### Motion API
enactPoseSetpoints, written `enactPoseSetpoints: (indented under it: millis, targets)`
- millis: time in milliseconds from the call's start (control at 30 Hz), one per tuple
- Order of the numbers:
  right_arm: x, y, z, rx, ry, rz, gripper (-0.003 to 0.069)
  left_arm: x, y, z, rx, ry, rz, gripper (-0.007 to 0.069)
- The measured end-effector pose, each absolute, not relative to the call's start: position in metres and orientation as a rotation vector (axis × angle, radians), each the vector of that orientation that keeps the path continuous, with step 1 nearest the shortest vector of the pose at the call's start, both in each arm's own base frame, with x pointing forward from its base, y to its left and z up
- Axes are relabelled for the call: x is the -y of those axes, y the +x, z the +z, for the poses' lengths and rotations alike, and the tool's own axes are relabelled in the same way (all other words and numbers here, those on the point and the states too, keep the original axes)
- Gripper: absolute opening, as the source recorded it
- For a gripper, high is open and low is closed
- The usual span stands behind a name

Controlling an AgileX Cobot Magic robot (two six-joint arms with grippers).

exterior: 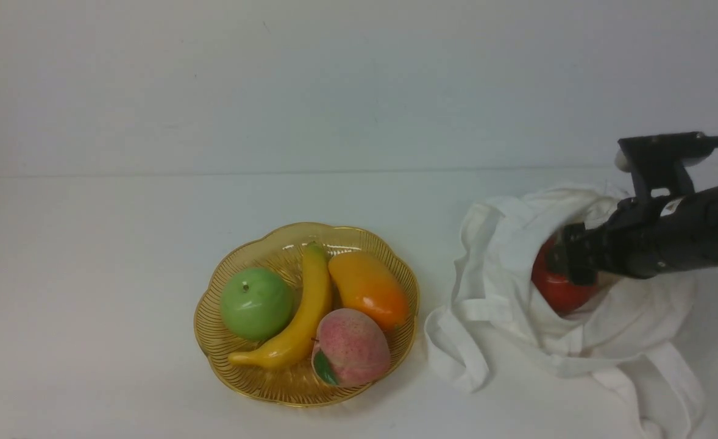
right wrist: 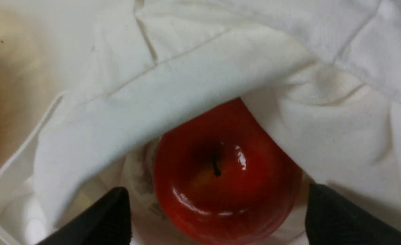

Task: Take the fruit out of the cloth bag on the white table and place them on a plate.
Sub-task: 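Reach into the cloth bag and grasp a fruit inside it with the right gripper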

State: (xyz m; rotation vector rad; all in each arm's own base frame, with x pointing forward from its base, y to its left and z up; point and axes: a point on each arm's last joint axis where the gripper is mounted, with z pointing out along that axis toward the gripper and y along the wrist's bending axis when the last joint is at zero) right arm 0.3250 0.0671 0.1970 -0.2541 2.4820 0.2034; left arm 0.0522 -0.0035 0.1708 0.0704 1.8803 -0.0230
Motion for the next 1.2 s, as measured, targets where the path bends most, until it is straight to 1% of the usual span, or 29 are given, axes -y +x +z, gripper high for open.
enactPoseSetpoints:
  millis: [100, 167, 433, 700, 933, 1067, 1133, 1167, 1200]
  targets:
    - [-0.067, 0.328, 0.185, -2.512, -0.255, 0.198, 0.0685, 0.004, 0.052, 0.171, -1.88, 0.07, -0.023, -0.0008]
    - [-0.068, 0.329, 0.182, -2.512, -0.247, 0.199, 0.0689, 0.004, 0.052, 0.171, -1.88, 0.07, -0.023, -0.0008]
    - [-0.068, 0.331, 0.184, -2.493, -0.195, 0.224, 0.0691, 0.004, 0.052, 0.171, -1.88, 0.07, -0.023, -0.0008]
    - [-0.068, 0.338, 0.179, -2.462, -0.161, 0.212, 0.0691, 0.004, 0.052, 0.171, -1.88, 0.07, -0.023, -0.0008]
    - [-0.075, 0.355, 0.175, -2.495, -0.189, 0.235, 0.0691, 0.004, 0.052, 0.171, -1.88, 0.07, -0.023, -0.0008]
    - [-0.08, 0.362, 0.172, -2.505, -0.235, 0.226, 0.0691, 0.004, 0.052, 0.171, -1.88, 0.07, -0.023, -0.0008]
    - [-0.08, 0.364, 0.17, -2.507, -0.246, 0.22, 0.0685, 0.004, 0.052, 0.171, -1.88, 0.07, -0.023, -0.0008]
    - [-0.081, 0.366, 0.167, -2.511, -0.254, 0.217, 0.0657, 0.004, 0.052, 0.171, -1.88, 0.07, -0.023, -0.0008]
    - [-0.081, 0.366, 0.167, -2.512, -0.254, 0.217, 0.0652, 0.004, 0.052, 0.171, -1.88, 0.07, -0.023, -0.0008]
